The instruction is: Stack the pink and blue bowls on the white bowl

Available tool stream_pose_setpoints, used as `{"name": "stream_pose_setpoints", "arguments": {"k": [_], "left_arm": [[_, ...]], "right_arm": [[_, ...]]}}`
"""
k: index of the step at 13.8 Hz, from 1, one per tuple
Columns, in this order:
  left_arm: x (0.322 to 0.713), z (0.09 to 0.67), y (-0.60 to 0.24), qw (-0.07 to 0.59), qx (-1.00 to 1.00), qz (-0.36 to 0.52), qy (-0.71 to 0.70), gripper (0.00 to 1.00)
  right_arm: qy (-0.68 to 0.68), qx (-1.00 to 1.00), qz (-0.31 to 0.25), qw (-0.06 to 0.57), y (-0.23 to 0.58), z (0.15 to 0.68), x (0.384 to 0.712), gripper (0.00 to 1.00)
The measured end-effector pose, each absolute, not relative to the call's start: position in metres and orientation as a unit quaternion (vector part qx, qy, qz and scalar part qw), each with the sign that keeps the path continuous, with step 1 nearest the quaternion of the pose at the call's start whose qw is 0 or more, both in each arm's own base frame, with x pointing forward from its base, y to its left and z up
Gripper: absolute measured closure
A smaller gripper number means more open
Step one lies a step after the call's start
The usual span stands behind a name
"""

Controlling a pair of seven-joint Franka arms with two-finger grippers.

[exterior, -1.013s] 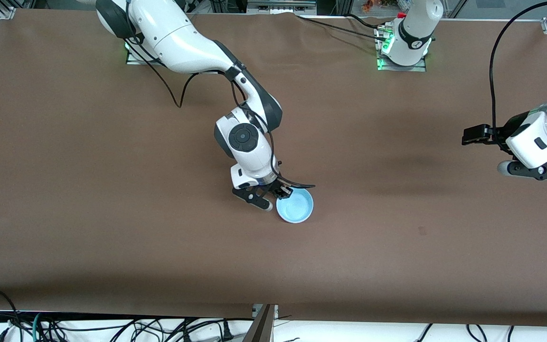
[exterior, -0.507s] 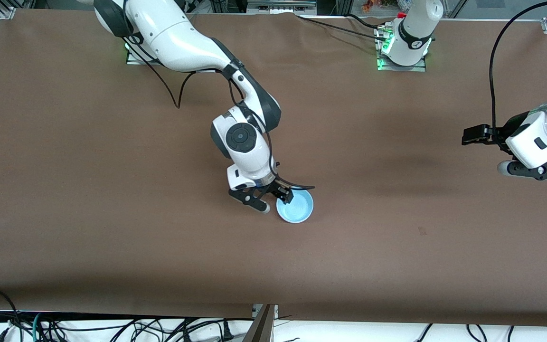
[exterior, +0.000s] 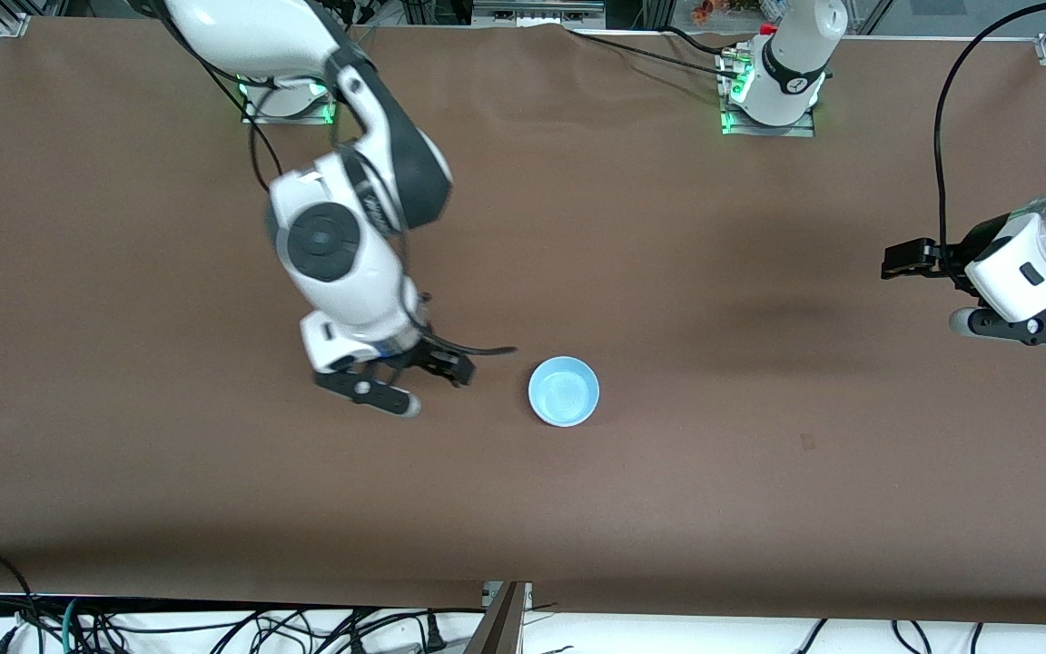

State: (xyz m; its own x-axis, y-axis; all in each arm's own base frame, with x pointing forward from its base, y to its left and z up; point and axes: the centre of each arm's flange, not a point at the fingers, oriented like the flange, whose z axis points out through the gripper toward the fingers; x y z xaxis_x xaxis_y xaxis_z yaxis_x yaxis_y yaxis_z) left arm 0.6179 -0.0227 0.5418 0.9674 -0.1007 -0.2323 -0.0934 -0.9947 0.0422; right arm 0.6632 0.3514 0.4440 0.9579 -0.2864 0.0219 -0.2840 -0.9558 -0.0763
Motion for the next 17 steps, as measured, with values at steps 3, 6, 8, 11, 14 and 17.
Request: {"name": "stream_pose_setpoints", "arguments": {"k": [3,6,8,11,14,17], "left_arm": [[0.618,0.542,-0.025,0.016,0.992,-0.118,-0.051,0.00],[0.618,0.542,-0.025,0.016,0.992,-0.118,-0.051,0.00],[0.618,0.541,-0.025,0.016,0.992,-0.118,-0.051,0.00],[0.618,0.541,-0.025,0.016,0.992,-0.118,-0.051,0.00],[0.619,0.540,-0.025,0.016,0.992,-0.119,-0.051,0.00],[0.619,0.540,-0.026,0.016,0.991,-0.119,-0.051,0.00]], "right_arm": [[0.088,-0.996,0.015,0.016,0.284,0.481,0.665,0.00],[0.044,-0.998,0.030,0.015,0.231,0.514,0.652,0.00],[0.029,-0.999,0.038,0.023,0.188,0.536,0.636,0.00],[0.012,-0.998,0.049,0.033,0.133,0.555,0.604,0.00],[-0.009,-0.999,0.048,0.017,0.131,0.562,0.580,0.00],[-0.015,-0.999,0.044,0.015,0.128,0.564,0.579,0.00]]}}
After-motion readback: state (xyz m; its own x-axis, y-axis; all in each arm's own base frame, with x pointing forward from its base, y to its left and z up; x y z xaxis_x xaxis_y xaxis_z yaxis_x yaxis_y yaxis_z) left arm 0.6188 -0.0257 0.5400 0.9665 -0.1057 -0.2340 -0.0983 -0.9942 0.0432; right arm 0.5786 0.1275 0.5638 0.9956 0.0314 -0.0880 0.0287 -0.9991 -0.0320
